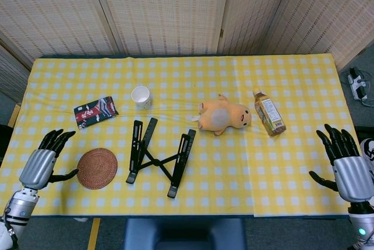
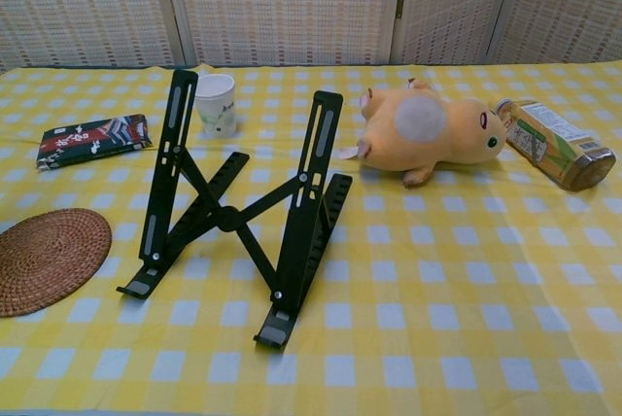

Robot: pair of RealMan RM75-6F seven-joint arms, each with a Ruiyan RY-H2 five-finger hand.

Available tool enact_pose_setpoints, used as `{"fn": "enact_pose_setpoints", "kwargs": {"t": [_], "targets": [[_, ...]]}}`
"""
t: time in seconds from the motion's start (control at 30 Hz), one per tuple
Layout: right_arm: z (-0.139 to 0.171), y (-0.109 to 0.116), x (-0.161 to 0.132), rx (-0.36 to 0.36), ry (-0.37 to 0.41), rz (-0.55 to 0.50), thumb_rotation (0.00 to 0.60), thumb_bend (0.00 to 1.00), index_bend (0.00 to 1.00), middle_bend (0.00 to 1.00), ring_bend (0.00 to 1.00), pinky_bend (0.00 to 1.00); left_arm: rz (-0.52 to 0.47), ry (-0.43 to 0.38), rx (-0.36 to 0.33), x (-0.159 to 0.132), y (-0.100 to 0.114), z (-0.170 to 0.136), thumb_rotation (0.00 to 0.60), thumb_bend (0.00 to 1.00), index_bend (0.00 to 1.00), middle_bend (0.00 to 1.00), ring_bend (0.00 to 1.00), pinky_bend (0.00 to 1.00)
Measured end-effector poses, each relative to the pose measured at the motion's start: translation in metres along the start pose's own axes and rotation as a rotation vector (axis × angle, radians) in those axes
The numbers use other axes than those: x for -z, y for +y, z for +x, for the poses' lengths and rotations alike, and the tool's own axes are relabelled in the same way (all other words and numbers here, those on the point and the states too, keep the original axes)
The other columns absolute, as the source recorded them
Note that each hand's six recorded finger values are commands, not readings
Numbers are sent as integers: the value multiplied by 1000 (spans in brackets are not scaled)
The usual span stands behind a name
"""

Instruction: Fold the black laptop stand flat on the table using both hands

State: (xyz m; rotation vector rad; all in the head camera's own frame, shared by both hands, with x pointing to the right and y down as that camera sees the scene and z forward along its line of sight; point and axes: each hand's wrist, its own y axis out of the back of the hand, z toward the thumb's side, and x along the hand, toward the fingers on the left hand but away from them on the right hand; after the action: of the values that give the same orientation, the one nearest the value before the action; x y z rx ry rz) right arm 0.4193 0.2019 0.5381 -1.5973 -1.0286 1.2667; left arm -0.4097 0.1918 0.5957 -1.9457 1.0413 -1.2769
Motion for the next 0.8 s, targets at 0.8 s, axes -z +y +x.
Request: {"fn": "enact_pose_setpoints", "kwargs": {"t": [0.8], "targets": [[-2,-7,1,-18,-5,-11,600,150,0,0,34,0,-565,-68,411,-53,-62,116,600,209,0,75,15,65]]}}
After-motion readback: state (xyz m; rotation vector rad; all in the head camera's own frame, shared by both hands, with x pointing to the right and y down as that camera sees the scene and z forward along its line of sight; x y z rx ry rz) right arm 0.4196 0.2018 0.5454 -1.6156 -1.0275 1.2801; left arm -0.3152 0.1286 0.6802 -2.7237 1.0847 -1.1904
